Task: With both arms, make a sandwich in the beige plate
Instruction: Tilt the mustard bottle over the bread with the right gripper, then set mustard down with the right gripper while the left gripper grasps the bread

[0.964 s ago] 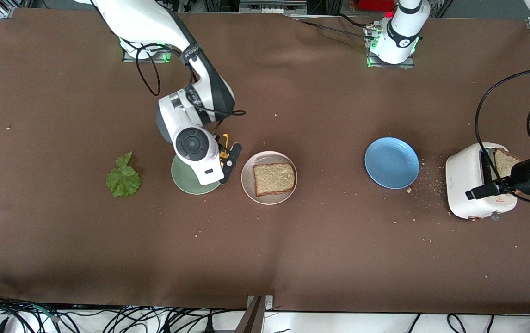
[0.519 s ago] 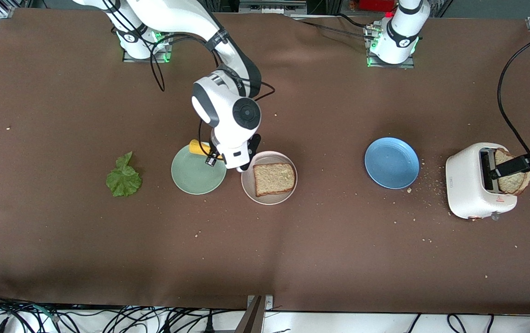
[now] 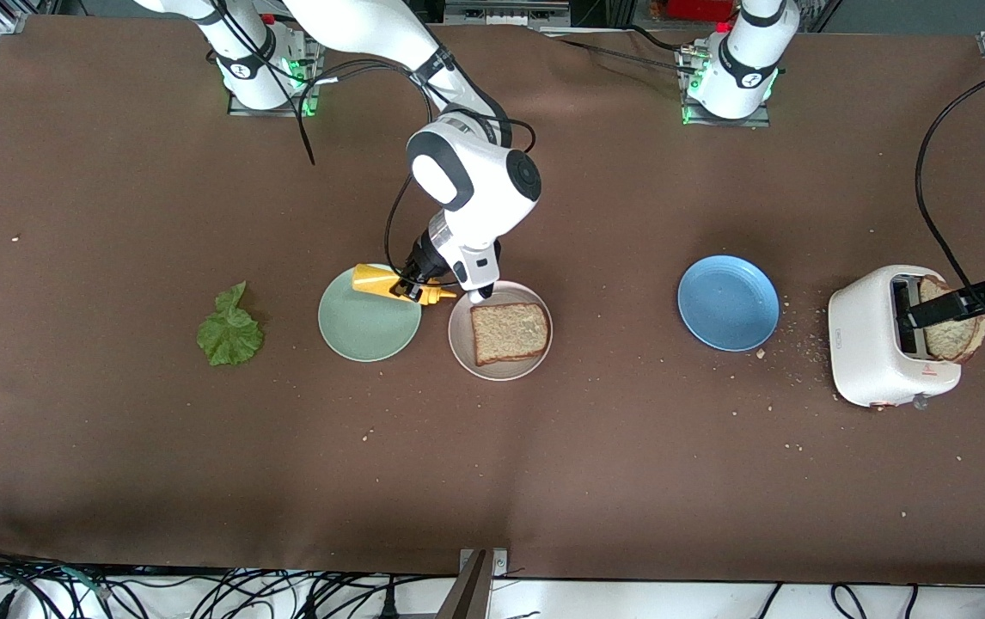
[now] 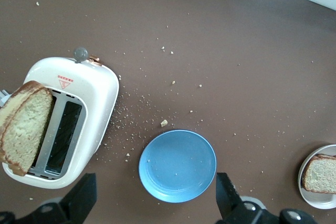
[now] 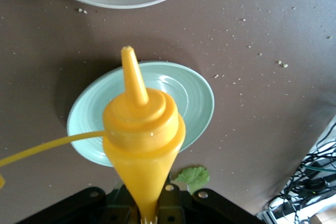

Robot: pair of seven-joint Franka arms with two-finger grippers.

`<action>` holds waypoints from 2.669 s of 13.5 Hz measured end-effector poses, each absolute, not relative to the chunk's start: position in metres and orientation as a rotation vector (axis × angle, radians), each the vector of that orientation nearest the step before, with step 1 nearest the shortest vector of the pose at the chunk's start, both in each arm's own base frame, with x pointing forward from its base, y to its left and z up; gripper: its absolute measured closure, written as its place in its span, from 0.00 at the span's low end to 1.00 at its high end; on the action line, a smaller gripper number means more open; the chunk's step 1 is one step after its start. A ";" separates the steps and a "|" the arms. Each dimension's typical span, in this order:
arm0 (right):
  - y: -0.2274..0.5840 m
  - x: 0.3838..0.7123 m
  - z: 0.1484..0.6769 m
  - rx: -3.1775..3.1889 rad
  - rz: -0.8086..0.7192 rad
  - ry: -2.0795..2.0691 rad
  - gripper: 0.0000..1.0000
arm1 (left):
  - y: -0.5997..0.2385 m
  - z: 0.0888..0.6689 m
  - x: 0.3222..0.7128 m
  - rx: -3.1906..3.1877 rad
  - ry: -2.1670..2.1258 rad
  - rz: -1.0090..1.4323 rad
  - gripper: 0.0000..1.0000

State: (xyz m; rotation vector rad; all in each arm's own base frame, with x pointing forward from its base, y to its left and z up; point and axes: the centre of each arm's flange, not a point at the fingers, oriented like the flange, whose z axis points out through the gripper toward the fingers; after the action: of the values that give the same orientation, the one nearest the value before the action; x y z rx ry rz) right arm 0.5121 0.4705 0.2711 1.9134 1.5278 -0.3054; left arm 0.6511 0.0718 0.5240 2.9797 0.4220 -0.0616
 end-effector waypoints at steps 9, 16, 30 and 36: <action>0.497 0.501 0.268 1.814 -0.283 1.507 0.89 | 0.070 0.513 0.654 2.982 0.421 -0.089 0.00; 0.395 0.585 0.317 2.352 -0.442 1.575 0.89 | 0.069 0.512 0.654 2.982 0.417 -0.091 0.00; 0.154 0.667 0.311 2.697 -0.203 2.550 0.90 | 0.068 0.506 0.655 2.983 0.416 -0.105 0.00; 0.073 0.652 0.241 2.546 0.346 3.048 0.90 | 0.101 0.495 0.653 2.993 0.452 -0.125 0.00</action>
State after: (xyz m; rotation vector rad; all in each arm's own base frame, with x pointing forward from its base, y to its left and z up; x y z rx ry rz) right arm 0.6515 0.0727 0.2412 2.5463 3.0478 0.3456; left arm 0.6535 0.1010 0.4952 2.9932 0.4523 -0.1250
